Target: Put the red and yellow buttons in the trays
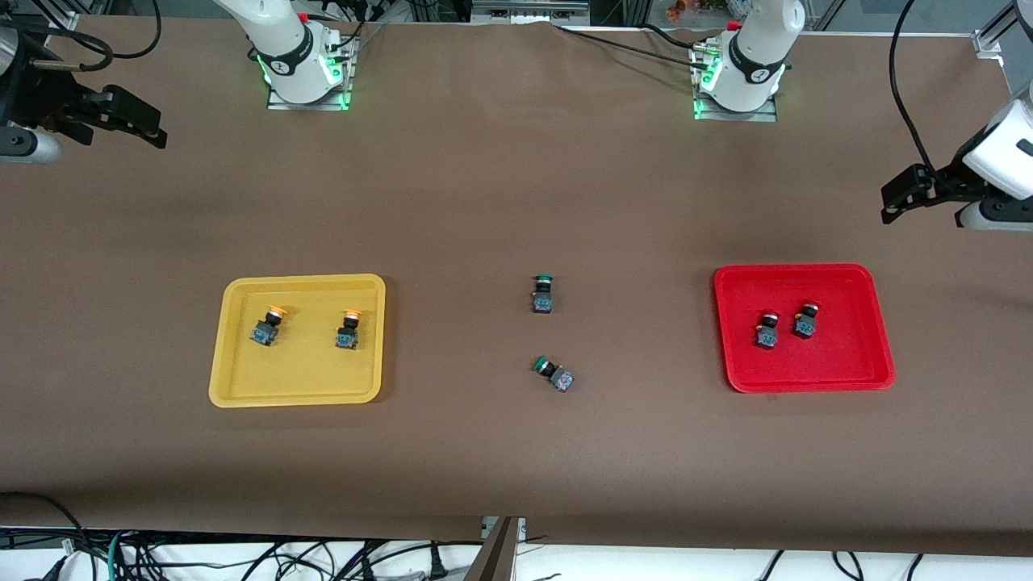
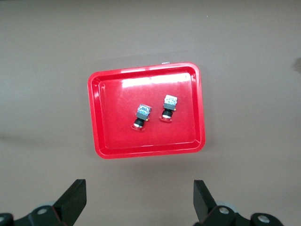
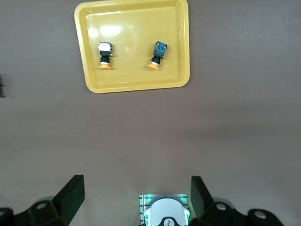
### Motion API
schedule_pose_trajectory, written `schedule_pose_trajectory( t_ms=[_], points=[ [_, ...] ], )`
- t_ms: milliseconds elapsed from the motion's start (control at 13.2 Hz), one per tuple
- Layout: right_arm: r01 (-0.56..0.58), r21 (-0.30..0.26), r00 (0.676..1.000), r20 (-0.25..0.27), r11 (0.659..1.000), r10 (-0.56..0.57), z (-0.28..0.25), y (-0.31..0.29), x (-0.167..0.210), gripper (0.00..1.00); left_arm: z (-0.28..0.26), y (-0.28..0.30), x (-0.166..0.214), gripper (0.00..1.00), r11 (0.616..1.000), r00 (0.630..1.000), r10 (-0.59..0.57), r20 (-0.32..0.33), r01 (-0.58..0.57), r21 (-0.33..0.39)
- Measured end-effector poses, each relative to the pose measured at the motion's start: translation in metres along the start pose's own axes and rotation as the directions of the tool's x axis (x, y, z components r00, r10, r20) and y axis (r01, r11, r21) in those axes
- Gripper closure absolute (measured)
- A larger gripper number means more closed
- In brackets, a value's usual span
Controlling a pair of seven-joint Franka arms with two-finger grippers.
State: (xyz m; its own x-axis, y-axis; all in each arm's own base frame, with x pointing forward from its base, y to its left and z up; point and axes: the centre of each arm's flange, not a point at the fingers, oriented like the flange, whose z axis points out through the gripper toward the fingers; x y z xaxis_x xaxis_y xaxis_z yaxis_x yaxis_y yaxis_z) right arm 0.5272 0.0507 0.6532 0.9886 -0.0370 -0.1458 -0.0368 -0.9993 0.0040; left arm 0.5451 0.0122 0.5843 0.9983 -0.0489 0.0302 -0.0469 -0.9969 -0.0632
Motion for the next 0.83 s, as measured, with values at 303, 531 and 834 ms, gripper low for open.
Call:
schedule_pose_trajectory(
  t_ms=[303, 531, 834],
  points=[
    [0.022, -0.028, 1.0, 0.019, 0.999, -0.022, 0.012, -0.003, 0.009, 0.0, -0.001, 0.0, -0.002, 0.0, 1.0, 1.0, -0.001, -0.001, 0.001, 0.001],
    [0.019, -0.029, 1.0, 0.018, 0.999, -0.018, 0.013, -0.001, 0.011, 0.0, -0.001, 0.001, -0.002, 0.0, 1.0, 1.0, 0.0, -0.006, 0.0, 0.002],
    [0.019, -0.029, 1.0, 0.018, 0.999, -0.019, 0.013, -0.001, 0.011, 0.0, -0.002, 0.012, -0.001, 0.0, 1.0, 1.0, 0.022, -0.014, -0.022, -0.002]
  ],
)
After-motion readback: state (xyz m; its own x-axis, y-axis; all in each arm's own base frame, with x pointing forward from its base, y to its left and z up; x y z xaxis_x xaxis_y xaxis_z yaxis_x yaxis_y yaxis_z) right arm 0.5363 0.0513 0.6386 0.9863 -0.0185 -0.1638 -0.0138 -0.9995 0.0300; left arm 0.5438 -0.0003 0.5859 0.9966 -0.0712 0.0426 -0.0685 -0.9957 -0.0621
